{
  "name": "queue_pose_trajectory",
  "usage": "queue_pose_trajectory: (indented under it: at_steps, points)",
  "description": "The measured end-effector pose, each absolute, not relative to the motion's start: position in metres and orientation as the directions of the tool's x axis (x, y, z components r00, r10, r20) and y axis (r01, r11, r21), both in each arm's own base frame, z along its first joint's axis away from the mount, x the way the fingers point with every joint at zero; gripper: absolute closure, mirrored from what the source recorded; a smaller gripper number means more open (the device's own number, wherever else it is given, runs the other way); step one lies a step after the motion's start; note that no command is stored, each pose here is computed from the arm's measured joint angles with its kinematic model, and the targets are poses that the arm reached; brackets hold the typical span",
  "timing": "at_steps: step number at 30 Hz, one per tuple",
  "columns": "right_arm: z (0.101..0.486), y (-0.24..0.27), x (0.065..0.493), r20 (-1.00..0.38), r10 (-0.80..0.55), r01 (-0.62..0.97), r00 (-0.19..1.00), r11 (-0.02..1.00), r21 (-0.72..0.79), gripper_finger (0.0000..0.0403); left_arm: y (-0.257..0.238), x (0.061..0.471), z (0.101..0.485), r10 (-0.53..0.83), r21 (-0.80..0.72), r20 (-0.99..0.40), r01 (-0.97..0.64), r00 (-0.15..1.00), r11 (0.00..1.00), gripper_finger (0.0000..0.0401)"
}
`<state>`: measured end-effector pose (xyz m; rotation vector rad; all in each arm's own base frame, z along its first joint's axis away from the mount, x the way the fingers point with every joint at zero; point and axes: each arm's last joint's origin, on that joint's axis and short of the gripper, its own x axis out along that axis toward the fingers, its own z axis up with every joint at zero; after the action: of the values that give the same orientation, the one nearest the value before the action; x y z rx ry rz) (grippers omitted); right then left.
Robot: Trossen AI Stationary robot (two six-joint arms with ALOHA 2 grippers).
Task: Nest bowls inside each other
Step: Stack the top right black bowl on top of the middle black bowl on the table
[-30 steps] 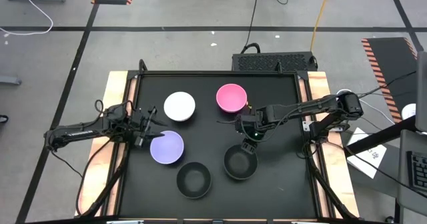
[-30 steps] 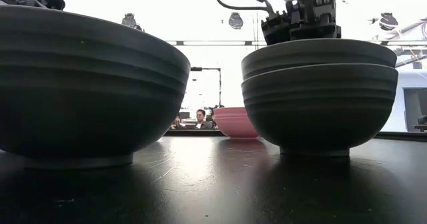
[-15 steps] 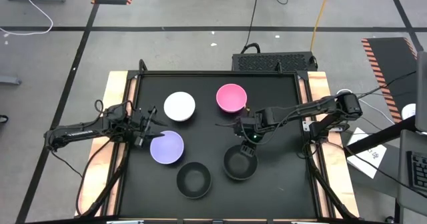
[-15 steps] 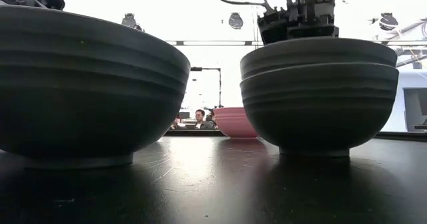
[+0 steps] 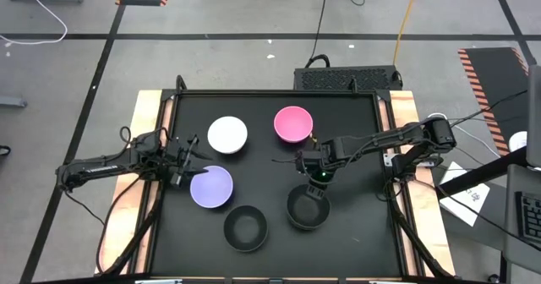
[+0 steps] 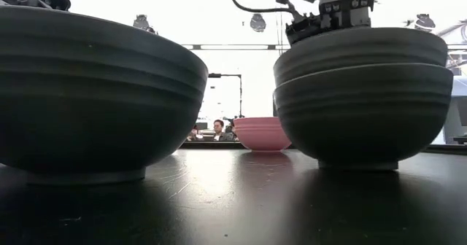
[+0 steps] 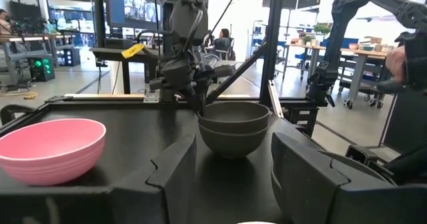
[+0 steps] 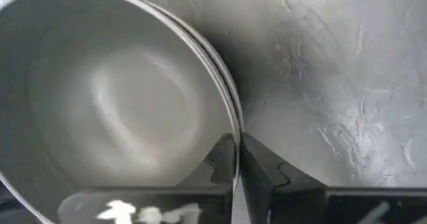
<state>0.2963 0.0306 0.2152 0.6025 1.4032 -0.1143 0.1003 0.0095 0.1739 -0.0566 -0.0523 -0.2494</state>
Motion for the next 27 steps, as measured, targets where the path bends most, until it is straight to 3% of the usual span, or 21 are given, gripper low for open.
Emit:
queue_pose_trajectory:
  at_steps: [27]
  points:
    - [0.2226, 0.0352, 0.2930, -0.968, 0.202, 0.434, 0.146, 0.866, 0.247, 0.0402, 0.0095, 0.1003, 0.1736, -0.245, -0.036, 0.056, 0.247, 0.968, 0.968, 0.0201]
